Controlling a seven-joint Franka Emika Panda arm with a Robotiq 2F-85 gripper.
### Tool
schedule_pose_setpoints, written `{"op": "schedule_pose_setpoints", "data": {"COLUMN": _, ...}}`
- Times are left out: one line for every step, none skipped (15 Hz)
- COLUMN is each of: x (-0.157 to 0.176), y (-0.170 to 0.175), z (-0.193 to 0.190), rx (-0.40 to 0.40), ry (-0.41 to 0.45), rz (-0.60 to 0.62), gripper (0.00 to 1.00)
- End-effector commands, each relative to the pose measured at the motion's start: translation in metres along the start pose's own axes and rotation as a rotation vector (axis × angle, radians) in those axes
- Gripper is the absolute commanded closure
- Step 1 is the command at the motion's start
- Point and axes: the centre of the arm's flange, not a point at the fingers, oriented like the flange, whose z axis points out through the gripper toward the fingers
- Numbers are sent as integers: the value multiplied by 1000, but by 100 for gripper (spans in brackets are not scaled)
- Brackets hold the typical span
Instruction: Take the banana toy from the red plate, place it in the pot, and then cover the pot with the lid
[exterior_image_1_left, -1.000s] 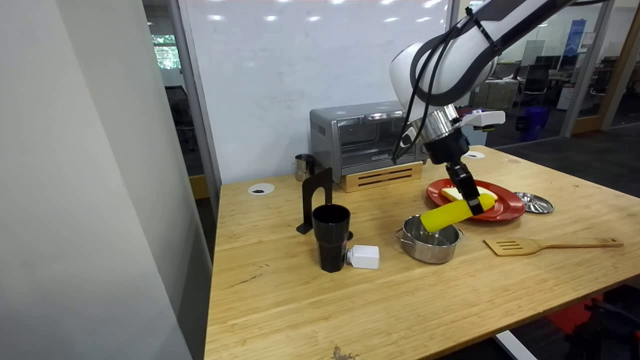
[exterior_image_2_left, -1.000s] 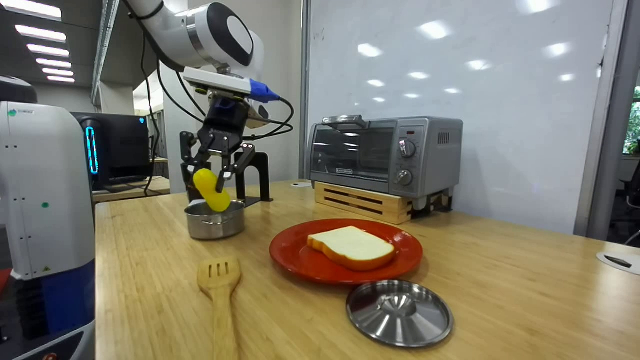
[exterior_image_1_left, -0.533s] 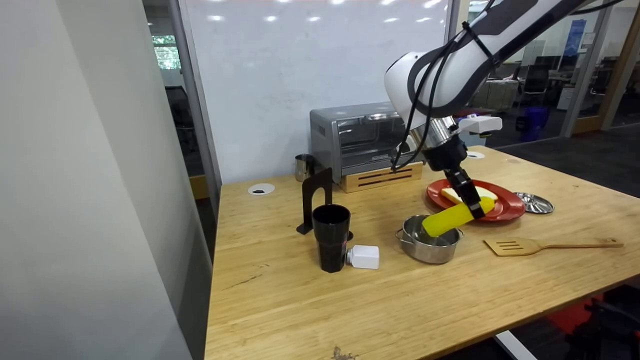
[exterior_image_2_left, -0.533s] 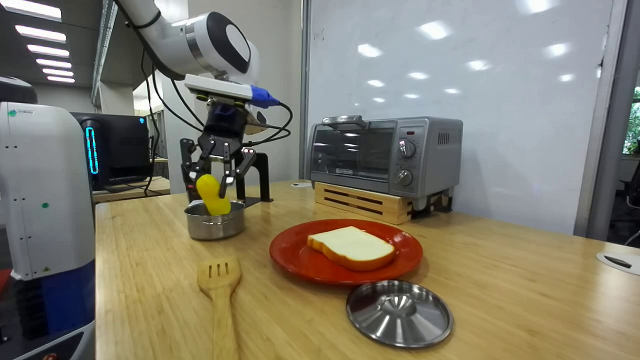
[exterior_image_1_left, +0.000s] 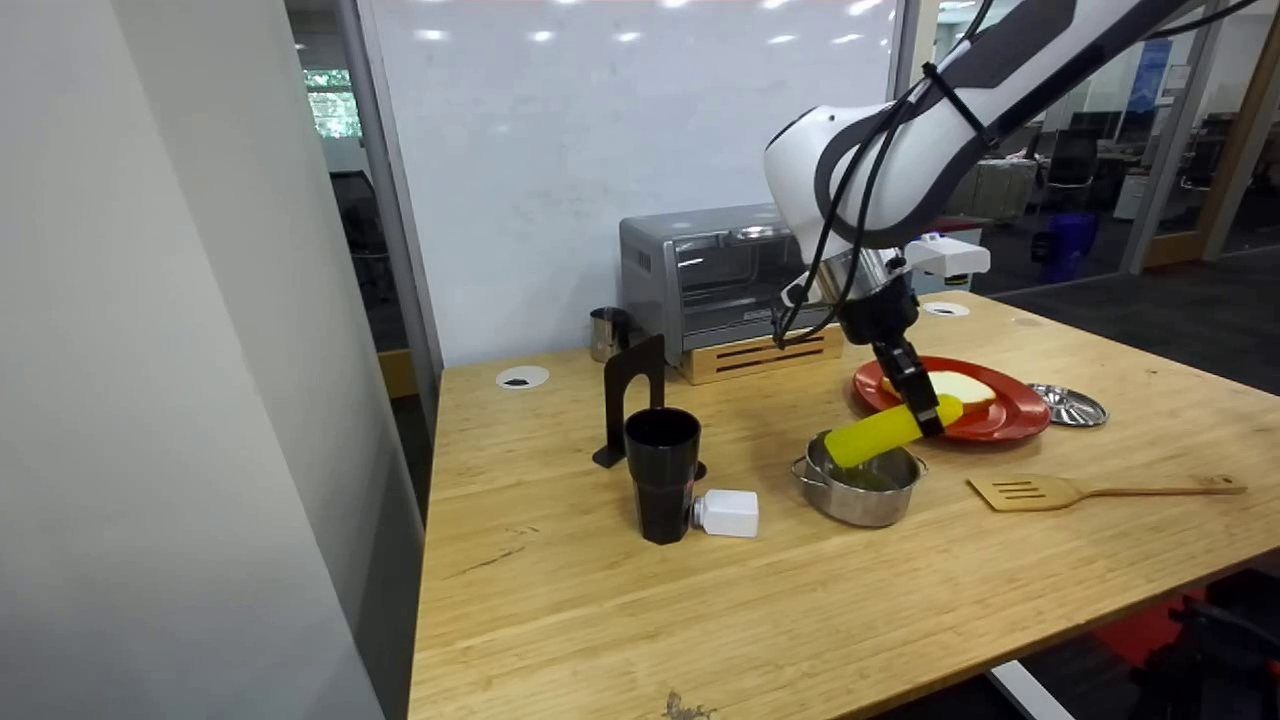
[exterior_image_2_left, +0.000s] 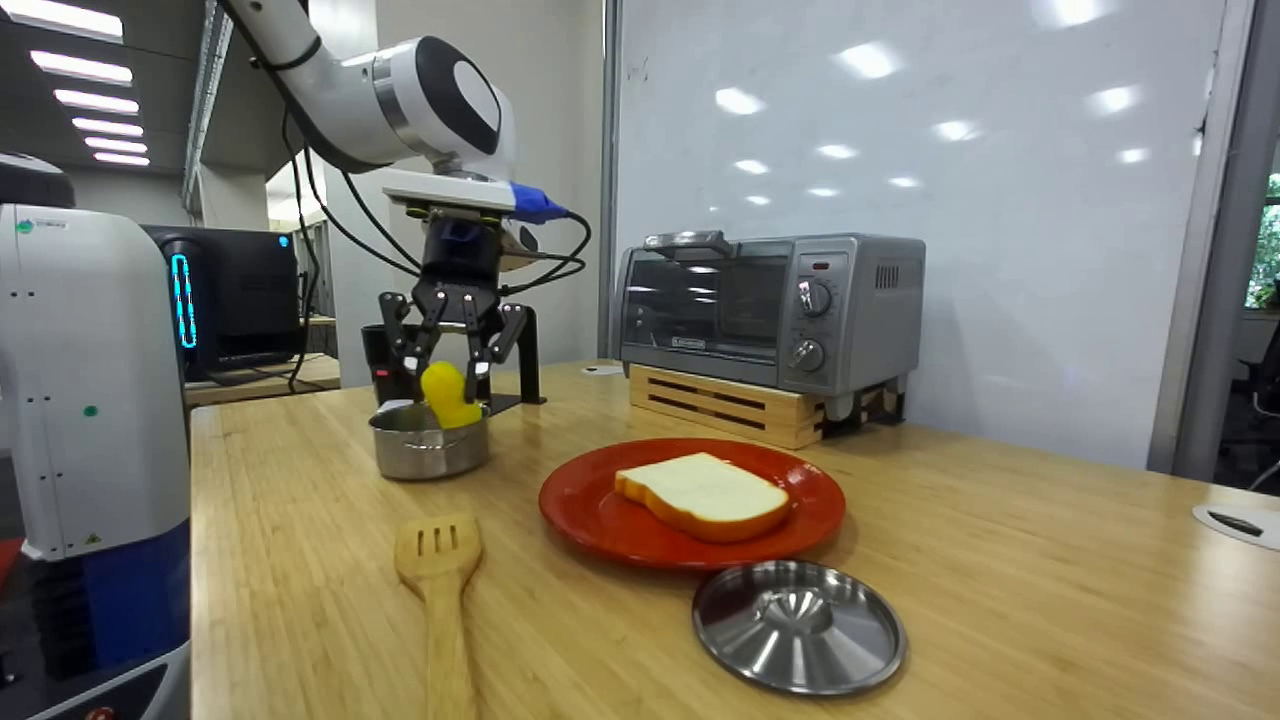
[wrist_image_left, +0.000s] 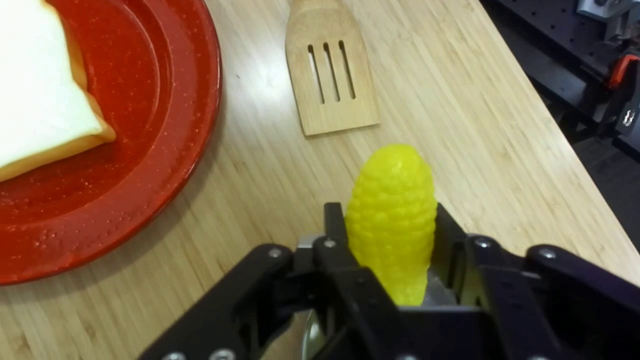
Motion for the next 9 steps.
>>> {"op": "schedule_pose_setpoints", "data": {"x": 11, "y": 5, "z": 6, "rx": -29, "ry": 20, "rz": -1, "gripper": 82}}
{"op": "schedule_pose_setpoints", "data": {"x": 12, "y": 5, "z": 7, "rx": -30, "ry": 22, "rz": -2, "gripper": 82}}
{"op": "schedule_pose_setpoints", "data": {"x": 14, "y": 5, "z": 8, "rx": -29, "ry": 24, "rz": -5, "gripper": 82}}
{"op": "schedule_pose_setpoints", "data": {"x": 16, "y": 4, "z": 9, "rx": -30, "ry": 25, "rz": -9, "gripper": 82}}
{"op": "schedule_pose_setpoints", "data": {"x": 18, "y": 3, "z": 9, "rx": -33, "ry": 26, "rz": -13, "gripper": 82}}
{"op": "schedule_pose_setpoints", "data": {"x": 20, "y": 1, "z": 9, "rx": -35, "ry": 28, "rz": -18, "gripper": 82}}
{"op": "schedule_pose_setpoints", "data": {"x": 22, "y": -1, "z": 9, "rx": -38, "ry": 28, "rz": -22, "gripper": 82}}
{"op": "schedule_pose_setpoints", "data": {"x": 25, "y": -4, "z": 8, "rx": -40, "ry": 28, "rz": -29, "gripper": 82}}
{"op": "schedule_pose_setpoints", "data": {"x": 27, "y": -7, "z": 9, "rx": -41, "ry": 27, "rz": -34, "gripper": 82}}
